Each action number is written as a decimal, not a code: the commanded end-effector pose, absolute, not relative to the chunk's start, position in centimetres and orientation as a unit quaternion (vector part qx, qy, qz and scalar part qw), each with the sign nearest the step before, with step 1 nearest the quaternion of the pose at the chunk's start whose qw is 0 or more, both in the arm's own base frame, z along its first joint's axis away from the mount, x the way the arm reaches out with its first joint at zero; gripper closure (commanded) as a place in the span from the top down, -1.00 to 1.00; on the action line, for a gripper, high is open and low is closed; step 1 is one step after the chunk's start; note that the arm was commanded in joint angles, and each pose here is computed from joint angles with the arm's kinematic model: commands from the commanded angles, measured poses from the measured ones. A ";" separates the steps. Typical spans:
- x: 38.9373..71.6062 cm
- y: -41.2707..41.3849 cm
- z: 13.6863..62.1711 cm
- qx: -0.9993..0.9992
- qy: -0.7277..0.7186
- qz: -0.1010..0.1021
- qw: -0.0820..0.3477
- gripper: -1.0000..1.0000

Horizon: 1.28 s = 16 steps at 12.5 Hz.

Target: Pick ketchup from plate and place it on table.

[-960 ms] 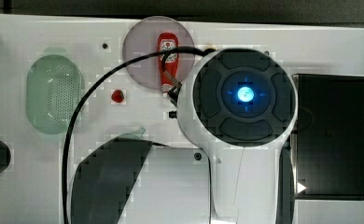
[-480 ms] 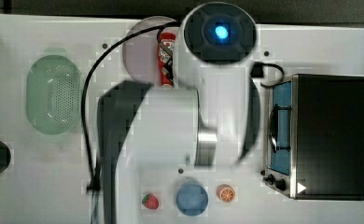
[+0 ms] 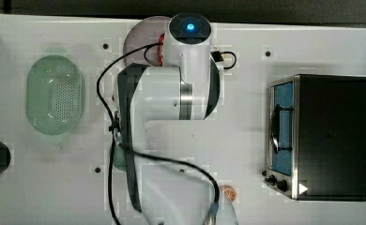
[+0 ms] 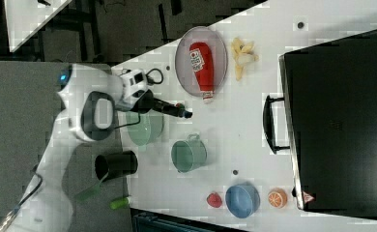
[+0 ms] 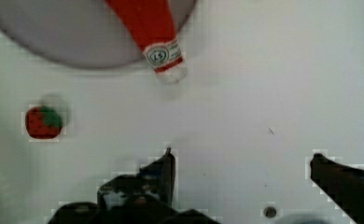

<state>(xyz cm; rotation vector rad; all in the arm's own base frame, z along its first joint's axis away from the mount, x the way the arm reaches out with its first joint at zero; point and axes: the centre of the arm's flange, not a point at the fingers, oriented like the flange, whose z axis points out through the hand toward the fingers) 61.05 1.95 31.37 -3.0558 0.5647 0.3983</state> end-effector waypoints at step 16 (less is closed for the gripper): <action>71.6 4.9 18.3 -0.999 0.045 -0.020 0.015 1.00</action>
